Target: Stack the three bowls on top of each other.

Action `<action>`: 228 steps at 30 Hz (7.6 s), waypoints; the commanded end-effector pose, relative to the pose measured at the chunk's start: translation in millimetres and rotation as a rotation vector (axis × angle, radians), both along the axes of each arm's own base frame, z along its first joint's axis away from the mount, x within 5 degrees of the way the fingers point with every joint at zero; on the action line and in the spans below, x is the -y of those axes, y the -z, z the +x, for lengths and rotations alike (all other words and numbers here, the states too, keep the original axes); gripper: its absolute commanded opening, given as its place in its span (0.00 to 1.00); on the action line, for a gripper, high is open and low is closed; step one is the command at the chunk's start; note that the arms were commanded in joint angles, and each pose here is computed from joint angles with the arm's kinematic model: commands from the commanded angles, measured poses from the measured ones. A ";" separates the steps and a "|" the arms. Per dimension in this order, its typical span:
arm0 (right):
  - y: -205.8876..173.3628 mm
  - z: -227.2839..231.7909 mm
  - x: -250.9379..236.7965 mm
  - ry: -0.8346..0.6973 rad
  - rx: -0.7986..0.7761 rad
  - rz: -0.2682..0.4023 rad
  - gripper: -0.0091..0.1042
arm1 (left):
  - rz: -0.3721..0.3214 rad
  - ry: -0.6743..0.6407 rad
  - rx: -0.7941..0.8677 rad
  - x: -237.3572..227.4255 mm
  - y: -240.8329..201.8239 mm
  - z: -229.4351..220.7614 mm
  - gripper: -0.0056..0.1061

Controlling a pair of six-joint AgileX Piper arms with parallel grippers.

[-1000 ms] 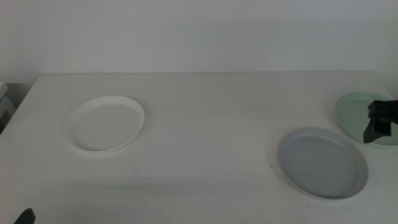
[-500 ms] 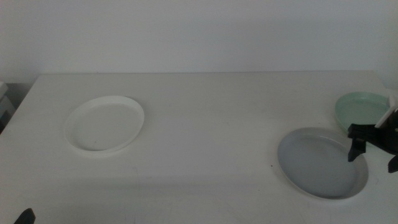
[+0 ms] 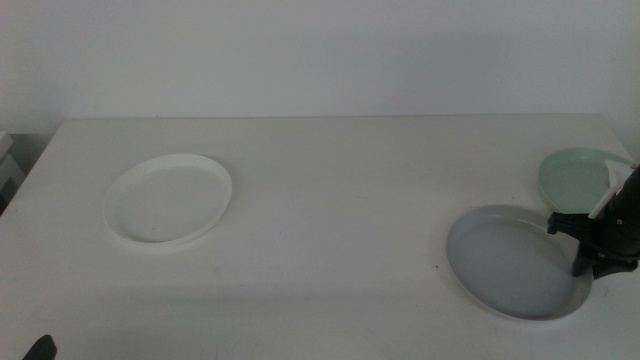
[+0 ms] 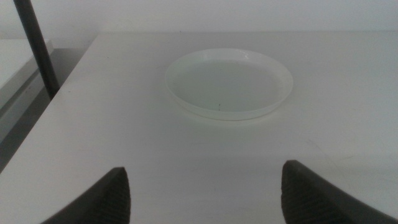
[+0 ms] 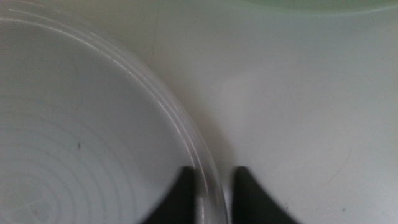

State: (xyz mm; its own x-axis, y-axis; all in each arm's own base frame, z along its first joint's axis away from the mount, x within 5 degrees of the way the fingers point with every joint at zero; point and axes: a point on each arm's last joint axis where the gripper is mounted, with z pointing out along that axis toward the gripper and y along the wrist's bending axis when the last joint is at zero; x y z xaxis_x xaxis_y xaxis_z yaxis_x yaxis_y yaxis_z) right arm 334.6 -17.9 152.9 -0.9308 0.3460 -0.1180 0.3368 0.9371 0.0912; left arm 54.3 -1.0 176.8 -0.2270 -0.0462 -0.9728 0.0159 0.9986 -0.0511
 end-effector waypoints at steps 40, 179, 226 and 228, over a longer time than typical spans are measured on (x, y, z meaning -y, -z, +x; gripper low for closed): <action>-59.1 61.0 -202.1 -0.394 0.240 0.167 0.07 | -0.021 0.000 0.095 0.4 -9.0 0.4 0.78; -89.0 94.6 -192.7 -0.629 0.210 0.191 0.15 | -0.021 0.000 0.095 0.4 -9.0 0.4 0.78; -261.3 -211.3 -77.9 -0.699 1.095 0.056 0.54 | -0.021 0.000 0.095 0.4 -9.0 0.4 0.78; -262.4 -212.8 -77.3 -0.697 1.106 0.054 0.54 | -0.021 0.000 0.095 0.4 -9.0 0.4 0.78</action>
State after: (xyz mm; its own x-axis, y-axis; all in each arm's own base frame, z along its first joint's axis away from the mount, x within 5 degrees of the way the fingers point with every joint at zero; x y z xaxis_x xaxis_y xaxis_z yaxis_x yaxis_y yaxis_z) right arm 122.0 61.9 401.6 -0.4183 -0.1735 -0.8916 -0.5044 0.8607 0.0691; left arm 54.3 -1.0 176.5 -0.2280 -0.0457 -0.9726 0.0158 0.9986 -0.0507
